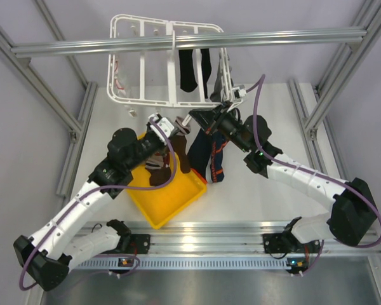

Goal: Clip the socks to the hanger
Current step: Clamp the sock onto the hanger, then open the clamp at the hanger.

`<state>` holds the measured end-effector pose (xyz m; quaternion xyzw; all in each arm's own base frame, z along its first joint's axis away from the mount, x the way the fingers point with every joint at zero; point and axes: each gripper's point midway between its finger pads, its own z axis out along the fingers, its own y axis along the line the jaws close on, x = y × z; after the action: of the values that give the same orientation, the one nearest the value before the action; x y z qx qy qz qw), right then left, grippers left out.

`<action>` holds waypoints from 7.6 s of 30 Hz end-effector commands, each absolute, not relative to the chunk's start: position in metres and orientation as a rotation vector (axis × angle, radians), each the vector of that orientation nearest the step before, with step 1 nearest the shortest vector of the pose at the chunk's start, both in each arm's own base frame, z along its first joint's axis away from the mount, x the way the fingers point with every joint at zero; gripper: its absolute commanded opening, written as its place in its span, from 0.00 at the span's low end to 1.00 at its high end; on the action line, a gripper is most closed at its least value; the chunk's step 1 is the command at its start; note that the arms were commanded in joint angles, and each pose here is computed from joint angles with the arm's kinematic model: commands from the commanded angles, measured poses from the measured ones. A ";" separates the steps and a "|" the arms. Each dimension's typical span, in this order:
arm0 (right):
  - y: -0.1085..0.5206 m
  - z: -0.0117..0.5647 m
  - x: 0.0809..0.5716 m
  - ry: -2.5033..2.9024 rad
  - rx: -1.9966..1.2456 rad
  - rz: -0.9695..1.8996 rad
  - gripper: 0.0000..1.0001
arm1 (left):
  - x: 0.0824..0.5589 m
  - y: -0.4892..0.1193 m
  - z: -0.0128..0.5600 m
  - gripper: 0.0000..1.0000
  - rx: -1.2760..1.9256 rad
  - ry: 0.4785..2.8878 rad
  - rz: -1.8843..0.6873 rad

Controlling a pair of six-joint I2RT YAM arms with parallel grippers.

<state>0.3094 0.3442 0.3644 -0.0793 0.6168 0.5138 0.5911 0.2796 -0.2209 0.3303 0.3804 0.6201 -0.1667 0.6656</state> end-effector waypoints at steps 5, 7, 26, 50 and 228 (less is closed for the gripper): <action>0.349 0.358 0.310 1.486 -0.212 1.169 0.00 | 0.271 -0.217 0.378 0.00 0.815 1.248 -0.364; 0.352 0.358 0.307 1.487 -0.227 1.193 0.00 | 0.272 -0.216 0.378 0.00 0.809 1.250 -0.360; 0.360 0.364 0.298 1.497 -0.241 1.282 0.01 | 0.276 -0.223 0.383 0.00 0.790 1.219 -0.369; 0.350 0.374 0.294 1.479 -0.218 1.280 0.61 | 0.274 -0.220 0.353 0.00 0.828 1.279 -0.355; 0.388 0.440 0.230 1.104 -0.607 1.488 0.68 | 0.240 -0.213 0.360 0.00 0.784 1.455 -0.867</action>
<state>0.2403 0.3902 0.3861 -0.2603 0.5387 0.6126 0.5165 0.2693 -0.1953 0.3679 0.2977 0.6273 -0.3120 0.6485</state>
